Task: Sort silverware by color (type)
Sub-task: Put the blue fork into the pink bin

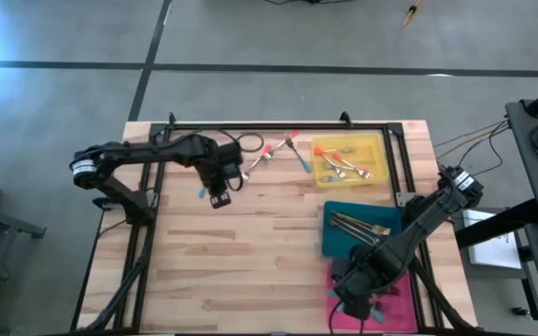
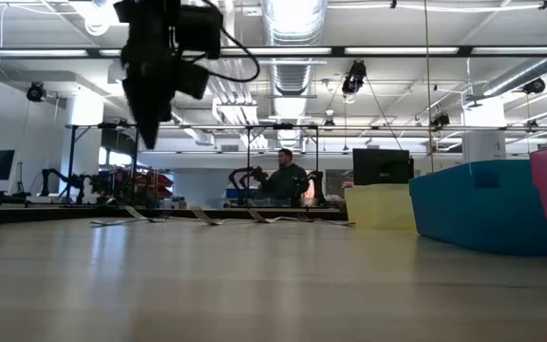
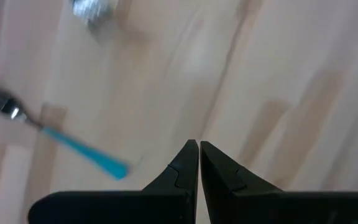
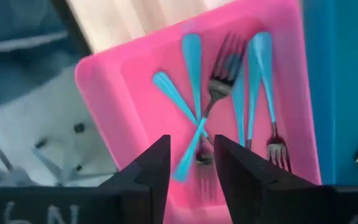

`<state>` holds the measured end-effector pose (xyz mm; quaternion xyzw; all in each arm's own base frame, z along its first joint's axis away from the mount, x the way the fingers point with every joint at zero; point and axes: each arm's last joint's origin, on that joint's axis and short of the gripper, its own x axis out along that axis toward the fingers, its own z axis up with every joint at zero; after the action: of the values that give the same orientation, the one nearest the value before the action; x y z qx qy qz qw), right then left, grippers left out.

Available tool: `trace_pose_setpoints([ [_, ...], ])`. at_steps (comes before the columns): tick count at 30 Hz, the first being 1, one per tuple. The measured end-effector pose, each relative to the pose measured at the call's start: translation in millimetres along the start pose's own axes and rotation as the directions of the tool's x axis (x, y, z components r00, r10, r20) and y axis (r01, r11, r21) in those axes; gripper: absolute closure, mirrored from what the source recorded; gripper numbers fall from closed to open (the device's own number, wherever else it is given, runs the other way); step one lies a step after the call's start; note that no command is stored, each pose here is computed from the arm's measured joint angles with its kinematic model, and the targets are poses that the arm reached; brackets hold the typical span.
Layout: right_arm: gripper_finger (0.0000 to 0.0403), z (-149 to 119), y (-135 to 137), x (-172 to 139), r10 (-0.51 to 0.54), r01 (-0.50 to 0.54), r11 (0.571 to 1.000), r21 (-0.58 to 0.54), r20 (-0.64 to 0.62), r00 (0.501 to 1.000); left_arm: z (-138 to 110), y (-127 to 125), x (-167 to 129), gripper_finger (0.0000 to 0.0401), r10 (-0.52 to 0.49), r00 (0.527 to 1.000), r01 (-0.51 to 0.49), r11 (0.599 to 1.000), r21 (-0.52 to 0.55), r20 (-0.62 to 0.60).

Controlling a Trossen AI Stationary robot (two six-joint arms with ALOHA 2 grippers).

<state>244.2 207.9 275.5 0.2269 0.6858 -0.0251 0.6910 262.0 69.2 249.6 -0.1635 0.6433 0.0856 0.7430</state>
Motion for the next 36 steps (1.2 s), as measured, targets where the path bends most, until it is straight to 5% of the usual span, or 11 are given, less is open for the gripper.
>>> trace_pose_setpoints([
  [6, 0.0285, -0.4, -0.2, 0.0, -0.055, 0.044, 0.993, 0.108, 0.098, 0.994, -17.1, 13.5, 30.8, 0.0401, 0.122, 0.990, -0.121, 0.992, 0.027, -0.076],
  [16, 0.0299, 15.6, -28.3, -25.3, -0.152, 0.116, 0.976, 0.185, 0.195, 0.969, -25.7, 61.7, 64.2, 0.0401, 0.332, 0.943, -0.318, 0.915, -0.246, 0.014],
  [26, 0.0301, 44.8, -56.5, -38.1, -0.203, 0.155, 0.963, 0.219, 0.219, 0.954, -39.6, 91.3, 79.1, 0.0395, 0.350, 0.937, -0.323, 0.879, -0.350, 0.016],
  [36, 0.0301, 69.0, -80.7, -46.3, -0.223, 0.171, 0.959, 0.228, 0.228, 0.948, -36.1, 91.5, 76.8, 0.0317, 0.352, 0.935, -0.323, 0.891, -0.320, 0.037],
])
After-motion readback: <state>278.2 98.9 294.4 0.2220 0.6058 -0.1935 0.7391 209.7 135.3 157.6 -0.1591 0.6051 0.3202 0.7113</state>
